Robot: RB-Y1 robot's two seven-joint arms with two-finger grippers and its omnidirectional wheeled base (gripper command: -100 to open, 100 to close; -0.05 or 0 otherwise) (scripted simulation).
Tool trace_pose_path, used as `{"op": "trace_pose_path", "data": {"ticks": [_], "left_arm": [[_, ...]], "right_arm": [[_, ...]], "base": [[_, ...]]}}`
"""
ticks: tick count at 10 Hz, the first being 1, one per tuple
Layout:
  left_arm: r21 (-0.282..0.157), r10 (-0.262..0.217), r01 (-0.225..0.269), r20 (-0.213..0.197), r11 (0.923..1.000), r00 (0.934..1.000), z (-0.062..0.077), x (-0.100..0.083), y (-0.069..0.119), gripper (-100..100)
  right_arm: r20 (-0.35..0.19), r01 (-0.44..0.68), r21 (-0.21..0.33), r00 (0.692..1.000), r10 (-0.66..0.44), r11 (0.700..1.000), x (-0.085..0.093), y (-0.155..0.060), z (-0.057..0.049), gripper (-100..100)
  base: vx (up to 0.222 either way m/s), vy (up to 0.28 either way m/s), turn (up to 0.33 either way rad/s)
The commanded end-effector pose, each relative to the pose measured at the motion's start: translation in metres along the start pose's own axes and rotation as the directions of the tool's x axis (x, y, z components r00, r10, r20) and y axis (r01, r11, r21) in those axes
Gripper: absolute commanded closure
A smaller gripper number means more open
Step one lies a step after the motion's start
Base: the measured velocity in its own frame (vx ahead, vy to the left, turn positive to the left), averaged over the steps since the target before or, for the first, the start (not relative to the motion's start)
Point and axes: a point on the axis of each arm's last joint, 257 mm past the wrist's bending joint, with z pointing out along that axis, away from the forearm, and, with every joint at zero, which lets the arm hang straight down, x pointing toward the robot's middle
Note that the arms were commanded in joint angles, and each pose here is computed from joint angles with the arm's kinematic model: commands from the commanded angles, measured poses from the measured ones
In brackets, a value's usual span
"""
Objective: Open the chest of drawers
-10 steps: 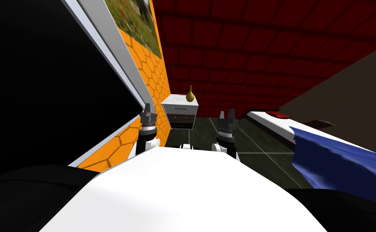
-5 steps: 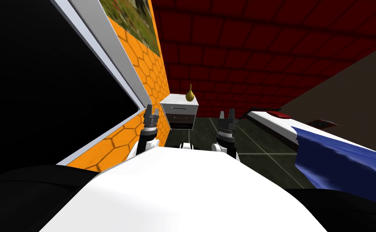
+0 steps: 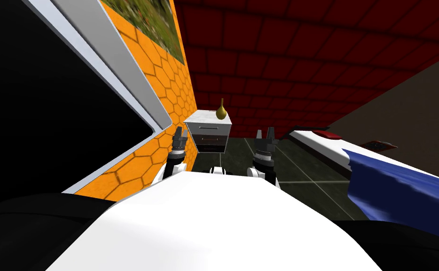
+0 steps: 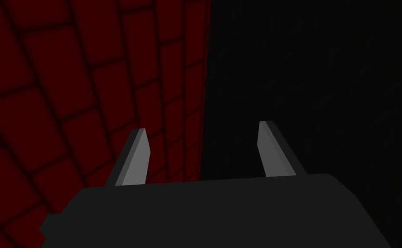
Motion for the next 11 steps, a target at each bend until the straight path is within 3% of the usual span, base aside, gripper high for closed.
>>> {"op": "trace_pose_path", "data": {"ticks": [1,3,10,11], "left_arm": [[0.004,0.009,-0.009,-0.016,1.0000,0.9998,-0.012,0.003,0.015,-100],[-0.013,0.012,-0.012,-0.023,0.9998,0.9997,-0.020,0.005,0.029,-100],[-0.007,0.031,-0.031,-0.047,0.9995,0.9984,-0.047,0.008,0.059,-100],[-0.024,0.030,-0.031,-0.049,0.9992,0.9984,-0.051,0.009,0.066,-100]], "right_arm": [[0.000,0.000,0.000,1.000,0.000,1.000,0.000,0.000,0.000,0],[0.000,0.000,0.000,1.000,0.000,1.000,0.000,0.000,0.000,0],[0.000,0.000,0.000,1.000,0.000,1.000,0.000,0.000,0.000,0],[0.000,0.000,0.000,1.000,0.000,1.000,0.000,0.000,0.000,0]], "base": [[0.127,-0.004,-0.014],[0.080,-0.013,-0.007],[0.093,-0.006,-0.011],[0.093,-0.006,-0.008]]}}
